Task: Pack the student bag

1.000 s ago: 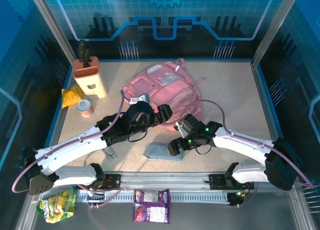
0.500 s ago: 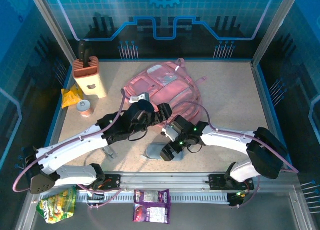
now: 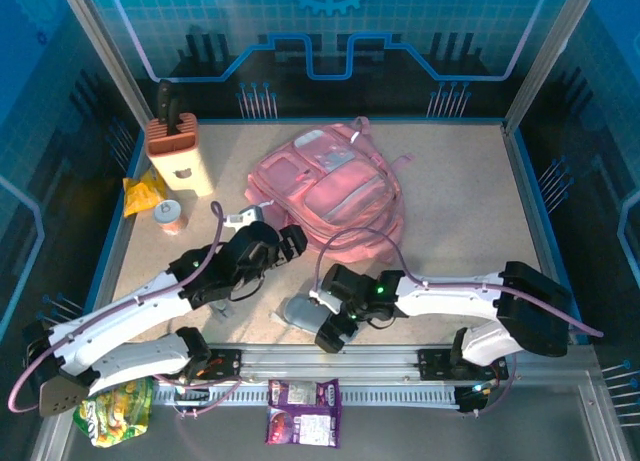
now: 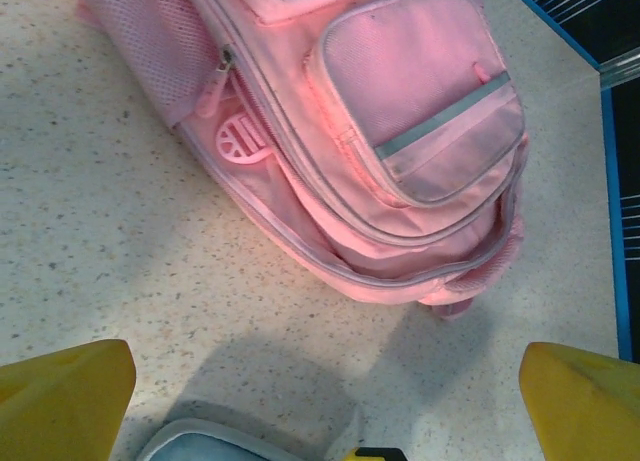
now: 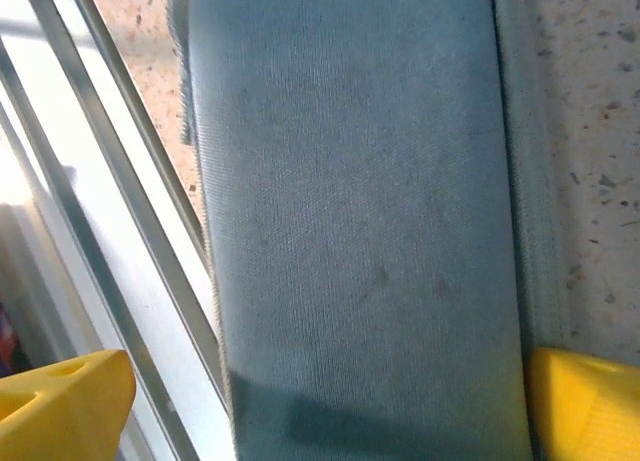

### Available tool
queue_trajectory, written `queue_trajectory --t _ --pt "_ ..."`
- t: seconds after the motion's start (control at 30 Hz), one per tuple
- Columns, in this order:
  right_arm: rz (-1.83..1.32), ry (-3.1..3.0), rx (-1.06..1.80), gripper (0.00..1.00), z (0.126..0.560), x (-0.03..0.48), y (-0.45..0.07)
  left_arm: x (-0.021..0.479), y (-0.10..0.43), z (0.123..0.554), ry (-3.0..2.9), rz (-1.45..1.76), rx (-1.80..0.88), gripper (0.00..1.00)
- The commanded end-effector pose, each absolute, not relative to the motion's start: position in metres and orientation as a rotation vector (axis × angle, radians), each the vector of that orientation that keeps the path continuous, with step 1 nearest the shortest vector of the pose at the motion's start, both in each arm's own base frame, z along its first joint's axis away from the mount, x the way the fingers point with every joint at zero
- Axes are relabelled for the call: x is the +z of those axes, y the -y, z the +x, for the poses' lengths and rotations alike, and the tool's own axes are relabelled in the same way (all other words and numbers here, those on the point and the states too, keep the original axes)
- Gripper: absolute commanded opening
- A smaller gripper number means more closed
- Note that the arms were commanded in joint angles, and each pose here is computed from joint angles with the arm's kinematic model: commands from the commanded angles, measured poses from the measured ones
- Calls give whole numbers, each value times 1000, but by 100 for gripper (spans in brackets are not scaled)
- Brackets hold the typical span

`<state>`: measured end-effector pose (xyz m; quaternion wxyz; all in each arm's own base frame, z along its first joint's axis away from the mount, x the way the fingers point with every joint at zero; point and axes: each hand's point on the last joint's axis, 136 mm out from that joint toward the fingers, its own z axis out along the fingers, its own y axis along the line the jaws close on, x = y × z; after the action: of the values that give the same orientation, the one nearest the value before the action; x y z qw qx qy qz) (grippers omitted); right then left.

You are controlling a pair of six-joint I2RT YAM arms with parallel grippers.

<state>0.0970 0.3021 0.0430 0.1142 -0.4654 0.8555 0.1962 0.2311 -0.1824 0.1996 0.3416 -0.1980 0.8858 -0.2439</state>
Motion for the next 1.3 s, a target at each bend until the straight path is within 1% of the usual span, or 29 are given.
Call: queue_trajectory --t 0.0,0.13,0.23,0.33,0.47,0.53,0.73,0.9,1.07,1.27 --pt "-1363 -2507 363 100 107 35 -298 193 163 229 -2288 -506 -552 99" --pt "-1376 -2494 238 100 112 30 -299 191 157 226 -2287 -506 -537 99" --pt "-1401 -2490 212 100 111 26 -300 188 154 225 -2291 -511 -532 99" --pt "-1412 -2464 111 100 116 29 -293 187 154 225 -2296 -510 -533 99" --pt "-1403 -2438 69 100 121 39 -285 184 153 225 -2300 -514 -526 99" --pt "-1385 -2427 64 99 125 49 -290 184 152 225 -2300 -516 -526 99" --pt "-1457 -2439 91 100 118 34 -294 182 150 225 -2304 -522 -512 99" --pt "-1432 -2444 86 100 129 39 -294 180 148 225 -2309 -523 -508 99" --pt "-1451 -2441 96 100 131 43 -288 176 146 225 -2311 -530 -496 99" --pt "-1456 -2504 162 100 126 30 -286 174 143 225 -2314 -543 -484 99"
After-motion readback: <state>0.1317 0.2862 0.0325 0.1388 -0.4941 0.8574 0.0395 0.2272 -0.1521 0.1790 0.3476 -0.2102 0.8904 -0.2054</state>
